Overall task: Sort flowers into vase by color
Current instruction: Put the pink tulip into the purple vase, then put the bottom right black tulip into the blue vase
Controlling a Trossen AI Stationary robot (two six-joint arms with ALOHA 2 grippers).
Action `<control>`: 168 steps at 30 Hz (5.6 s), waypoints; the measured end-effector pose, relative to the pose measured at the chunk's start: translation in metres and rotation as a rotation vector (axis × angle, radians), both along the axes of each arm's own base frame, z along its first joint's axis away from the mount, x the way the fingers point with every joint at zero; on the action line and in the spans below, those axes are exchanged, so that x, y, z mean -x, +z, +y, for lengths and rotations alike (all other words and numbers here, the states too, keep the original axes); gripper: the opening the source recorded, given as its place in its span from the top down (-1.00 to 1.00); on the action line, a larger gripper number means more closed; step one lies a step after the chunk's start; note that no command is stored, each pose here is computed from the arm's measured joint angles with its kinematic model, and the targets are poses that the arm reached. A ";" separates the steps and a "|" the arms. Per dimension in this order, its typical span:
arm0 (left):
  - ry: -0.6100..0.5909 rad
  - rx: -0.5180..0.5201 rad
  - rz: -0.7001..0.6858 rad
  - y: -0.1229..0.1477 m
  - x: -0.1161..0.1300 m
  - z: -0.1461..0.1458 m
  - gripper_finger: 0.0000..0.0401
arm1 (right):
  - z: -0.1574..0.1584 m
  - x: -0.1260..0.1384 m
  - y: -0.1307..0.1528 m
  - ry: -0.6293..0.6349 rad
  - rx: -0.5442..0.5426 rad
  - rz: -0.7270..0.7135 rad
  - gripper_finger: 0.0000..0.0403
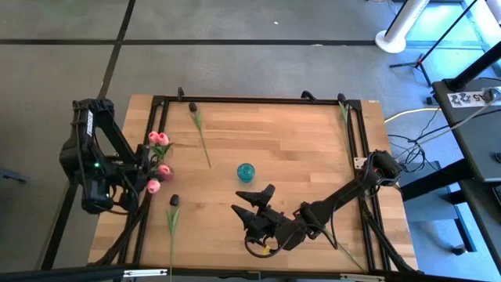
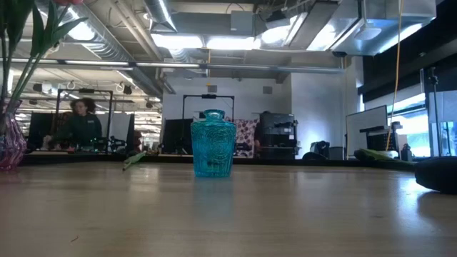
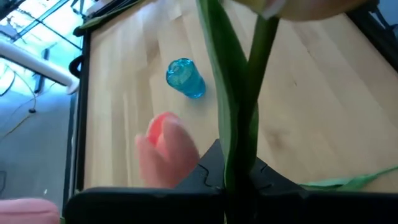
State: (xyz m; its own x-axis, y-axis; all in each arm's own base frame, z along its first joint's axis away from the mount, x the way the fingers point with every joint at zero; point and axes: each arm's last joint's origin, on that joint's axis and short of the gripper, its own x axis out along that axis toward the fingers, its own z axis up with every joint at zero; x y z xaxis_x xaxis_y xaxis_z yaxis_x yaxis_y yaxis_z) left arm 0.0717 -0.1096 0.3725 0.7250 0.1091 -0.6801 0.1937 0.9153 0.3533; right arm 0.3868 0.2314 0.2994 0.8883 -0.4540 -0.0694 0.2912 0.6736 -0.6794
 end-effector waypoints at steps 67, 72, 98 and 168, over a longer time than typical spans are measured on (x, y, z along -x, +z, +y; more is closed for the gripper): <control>0.329 0.346 0.039 -0.065 0.027 0.048 0.70 | 0.003 0.002 -0.002 0.002 -0.148 -0.065 -0.20; 0.303 0.374 0.035 -0.053 0.027 0.050 0.53 | 0.003 0.001 -0.001 0.000 -0.179 -0.081 -0.20; 0.301 0.465 0.251 -0.050 0.033 0.066 0.42 | 0.002 0.002 -0.003 -0.004 -0.185 -0.074 -0.20; -0.127 0.509 -0.500 0.087 0.049 0.112 0.82 | -0.051 0.029 0.026 -0.025 -0.621 0.143 -0.20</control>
State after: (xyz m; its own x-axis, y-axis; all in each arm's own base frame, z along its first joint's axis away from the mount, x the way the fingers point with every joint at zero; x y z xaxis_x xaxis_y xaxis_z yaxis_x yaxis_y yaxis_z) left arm 0.0229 0.0025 0.4595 0.9486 -0.2388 -0.2079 0.2364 0.9710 -0.0365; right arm 0.3576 0.1802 0.3254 0.8406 -0.3113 -0.4433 0.2470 0.9486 -0.1978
